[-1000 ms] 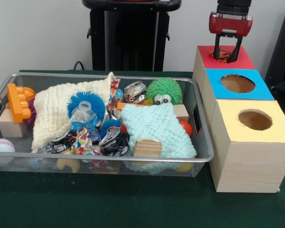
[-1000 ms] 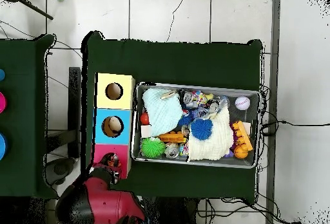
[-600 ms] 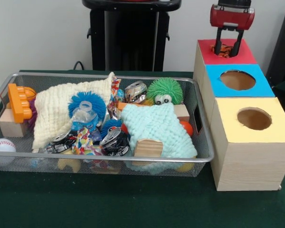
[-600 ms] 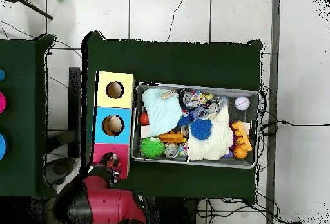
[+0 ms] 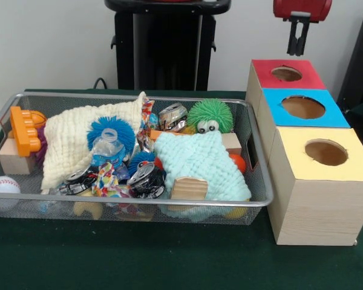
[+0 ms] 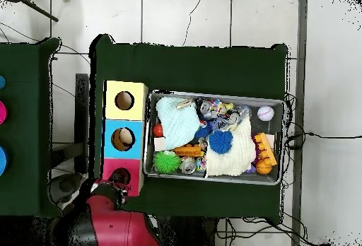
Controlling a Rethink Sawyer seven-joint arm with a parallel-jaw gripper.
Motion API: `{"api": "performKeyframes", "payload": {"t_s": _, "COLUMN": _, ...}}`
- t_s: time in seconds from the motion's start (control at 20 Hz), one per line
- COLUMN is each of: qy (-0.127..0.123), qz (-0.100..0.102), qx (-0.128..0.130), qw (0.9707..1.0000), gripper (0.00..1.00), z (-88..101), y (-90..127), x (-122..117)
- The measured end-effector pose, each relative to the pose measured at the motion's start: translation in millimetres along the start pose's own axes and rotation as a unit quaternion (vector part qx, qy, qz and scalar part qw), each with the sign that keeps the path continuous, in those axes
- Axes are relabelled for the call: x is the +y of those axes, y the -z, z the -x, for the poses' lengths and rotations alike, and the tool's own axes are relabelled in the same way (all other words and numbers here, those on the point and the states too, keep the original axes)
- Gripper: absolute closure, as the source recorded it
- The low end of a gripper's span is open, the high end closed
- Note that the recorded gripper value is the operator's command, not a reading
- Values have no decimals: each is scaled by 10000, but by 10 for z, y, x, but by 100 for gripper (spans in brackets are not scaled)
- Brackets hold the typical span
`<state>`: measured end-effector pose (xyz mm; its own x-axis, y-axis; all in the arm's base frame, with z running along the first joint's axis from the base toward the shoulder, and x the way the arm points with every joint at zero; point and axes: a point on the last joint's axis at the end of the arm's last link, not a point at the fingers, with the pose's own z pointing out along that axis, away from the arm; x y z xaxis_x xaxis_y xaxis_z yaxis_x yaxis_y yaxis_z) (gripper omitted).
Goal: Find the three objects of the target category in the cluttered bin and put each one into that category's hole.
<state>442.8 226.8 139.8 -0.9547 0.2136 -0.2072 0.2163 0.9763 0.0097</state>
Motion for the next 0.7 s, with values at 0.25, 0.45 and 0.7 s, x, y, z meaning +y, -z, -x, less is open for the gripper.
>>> {"api": "performKeyframes", "payload": {"t_s": 0.25, "qy": -12, "qz": 39, "qx": -80, "qw": 10000, "gripper": 100, "z": 43, "y": 67, "x": 11}}
{"api": "performKeyframes", "payload": {"t_s": 0.45, "qy": -20, "qz": 38, "qx": -89, "qw": 10000, "gripper": 100, "z": 54, "y": 72, "x": 1}}
{"api": "performKeyframes", "payload": {"t_s": 0.7, "qy": 243, "qz": -221, "qx": -205, "qw": 9992, "gripper": 100, "z": 108, "y": 22, "x": -249}}
